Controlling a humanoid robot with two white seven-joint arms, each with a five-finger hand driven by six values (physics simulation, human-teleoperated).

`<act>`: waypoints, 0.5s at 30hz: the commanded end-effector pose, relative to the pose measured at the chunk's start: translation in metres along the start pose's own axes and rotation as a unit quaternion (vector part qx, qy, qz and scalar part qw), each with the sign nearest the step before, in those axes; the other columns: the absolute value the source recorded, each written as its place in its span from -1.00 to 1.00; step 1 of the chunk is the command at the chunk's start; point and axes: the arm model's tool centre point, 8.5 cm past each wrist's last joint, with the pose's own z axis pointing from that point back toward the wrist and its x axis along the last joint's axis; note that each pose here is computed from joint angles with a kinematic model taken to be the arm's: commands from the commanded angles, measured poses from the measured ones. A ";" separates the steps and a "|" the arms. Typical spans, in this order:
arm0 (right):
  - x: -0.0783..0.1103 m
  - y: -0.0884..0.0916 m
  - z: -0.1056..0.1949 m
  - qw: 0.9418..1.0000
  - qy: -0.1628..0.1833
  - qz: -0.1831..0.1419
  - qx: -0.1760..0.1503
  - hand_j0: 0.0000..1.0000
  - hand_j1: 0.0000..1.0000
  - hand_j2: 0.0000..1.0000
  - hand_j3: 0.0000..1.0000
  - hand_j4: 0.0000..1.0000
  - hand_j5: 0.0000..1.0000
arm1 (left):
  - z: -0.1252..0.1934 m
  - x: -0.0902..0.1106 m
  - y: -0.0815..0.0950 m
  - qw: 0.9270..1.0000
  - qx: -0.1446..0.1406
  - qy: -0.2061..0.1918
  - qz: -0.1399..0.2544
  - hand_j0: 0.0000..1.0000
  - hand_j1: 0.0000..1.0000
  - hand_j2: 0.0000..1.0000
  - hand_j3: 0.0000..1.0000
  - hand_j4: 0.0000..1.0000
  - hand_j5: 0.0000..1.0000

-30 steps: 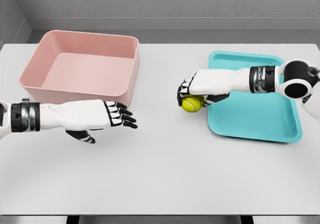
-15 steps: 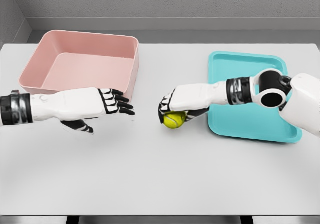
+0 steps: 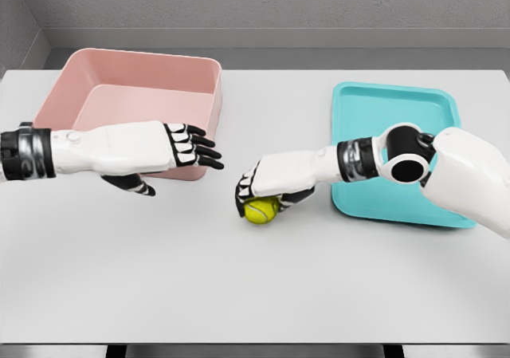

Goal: Put the tennis from the blue tray into the pink basket with both arms

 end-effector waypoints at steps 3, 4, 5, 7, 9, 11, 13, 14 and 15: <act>0.000 0.001 -0.010 1.000 -0.006 -0.007 0.001 0.03 0.03 0.03 0.03 0.03 0.03 | -0.002 0.001 -0.008 0.999 -0.039 -0.003 0.003 1.00 1.00 1.00 1.00 1.00 1.00; 0.000 0.003 -0.012 1.000 -0.006 -0.008 0.003 0.03 0.03 0.03 0.03 0.03 0.03 | -0.002 0.002 -0.016 0.998 -0.063 -0.003 0.007 1.00 1.00 1.00 1.00 1.00 1.00; -0.001 0.003 -0.014 1.000 -0.006 -0.010 0.004 0.03 0.03 0.03 0.03 0.03 0.03 | -0.001 0.001 -0.018 0.997 -0.073 -0.002 0.007 1.00 1.00 1.00 1.00 1.00 1.00; -0.002 0.004 -0.014 1.000 -0.006 -0.011 0.004 0.03 0.03 0.03 0.03 0.03 0.03 | -0.003 0.004 -0.026 0.996 -0.086 -0.007 0.013 1.00 1.00 1.00 1.00 1.00 1.00; -0.002 0.004 -0.014 1.000 -0.006 -0.011 0.005 0.08 0.08 0.08 0.08 0.08 0.08 | -0.001 0.003 -0.027 0.996 -0.089 -0.004 0.013 1.00 1.00 1.00 1.00 1.00 1.00; -0.002 0.005 -0.014 1.000 -0.006 -0.011 0.011 0.25 0.25 0.25 0.25 0.25 0.25 | 0.001 0.003 -0.027 0.996 -0.089 -0.003 0.013 1.00 1.00 1.00 1.00 1.00 1.00; -0.003 0.005 -0.014 1.000 0.002 -0.015 0.011 0.76 0.76 0.76 0.76 0.76 0.76 | 0.001 0.002 -0.027 0.996 -0.089 -0.002 0.013 1.00 1.00 1.00 1.00 1.00 1.00; -0.004 0.005 -0.014 1.000 0.004 -0.016 0.011 1.00 1.00 1.00 1.00 1.00 1.00 | 0.001 0.002 -0.027 0.996 -0.090 -0.001 0.013 1.00 1.00 1.00 1.00 1.00 1.00; -0.004 0.005 -0.014 1.000 0.004 -0.016 0.011 1.00 1.00 1.00 1.00 1.00 1.00 | 0.001 0.002 -0.027 0.996 -0.089 -0.002 0.012 1.00 1.00 1.00 1.00 1.00 1.00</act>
